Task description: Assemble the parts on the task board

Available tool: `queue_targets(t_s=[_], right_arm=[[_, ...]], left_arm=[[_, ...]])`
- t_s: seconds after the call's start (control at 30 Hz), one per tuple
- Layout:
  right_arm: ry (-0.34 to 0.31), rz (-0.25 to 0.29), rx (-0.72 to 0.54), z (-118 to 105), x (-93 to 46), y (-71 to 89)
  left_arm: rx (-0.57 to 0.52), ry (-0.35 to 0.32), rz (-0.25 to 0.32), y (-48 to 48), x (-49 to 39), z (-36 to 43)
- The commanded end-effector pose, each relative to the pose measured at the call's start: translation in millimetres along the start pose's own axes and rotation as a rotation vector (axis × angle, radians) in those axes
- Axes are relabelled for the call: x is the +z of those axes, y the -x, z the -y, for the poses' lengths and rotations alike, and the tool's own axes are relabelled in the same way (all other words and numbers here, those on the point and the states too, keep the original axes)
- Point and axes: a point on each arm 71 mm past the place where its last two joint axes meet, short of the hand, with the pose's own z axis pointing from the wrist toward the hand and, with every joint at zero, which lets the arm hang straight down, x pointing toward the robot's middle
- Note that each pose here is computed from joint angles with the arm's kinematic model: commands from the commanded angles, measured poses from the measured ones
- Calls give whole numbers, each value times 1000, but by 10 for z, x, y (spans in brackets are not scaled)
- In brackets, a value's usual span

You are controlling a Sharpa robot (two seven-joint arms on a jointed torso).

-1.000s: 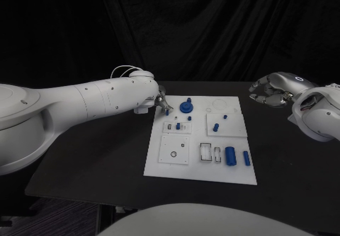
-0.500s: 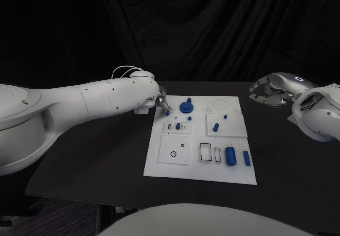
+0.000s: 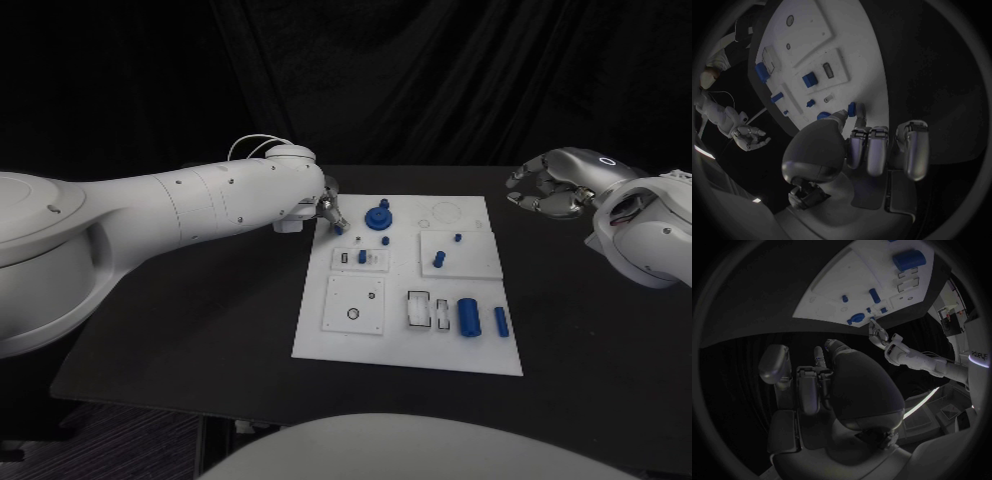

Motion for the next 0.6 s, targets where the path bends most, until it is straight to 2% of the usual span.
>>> queue_targets(t_s=[0.03, 0.6], right_arm=[[-7, -8, -3, 6, -4, -16], [-15, -16, -5, 25, -5, -30]], left_arm=[[6, -16, -12, -21, 4, 31], [2, -31, -7, -32, 2, 40]])
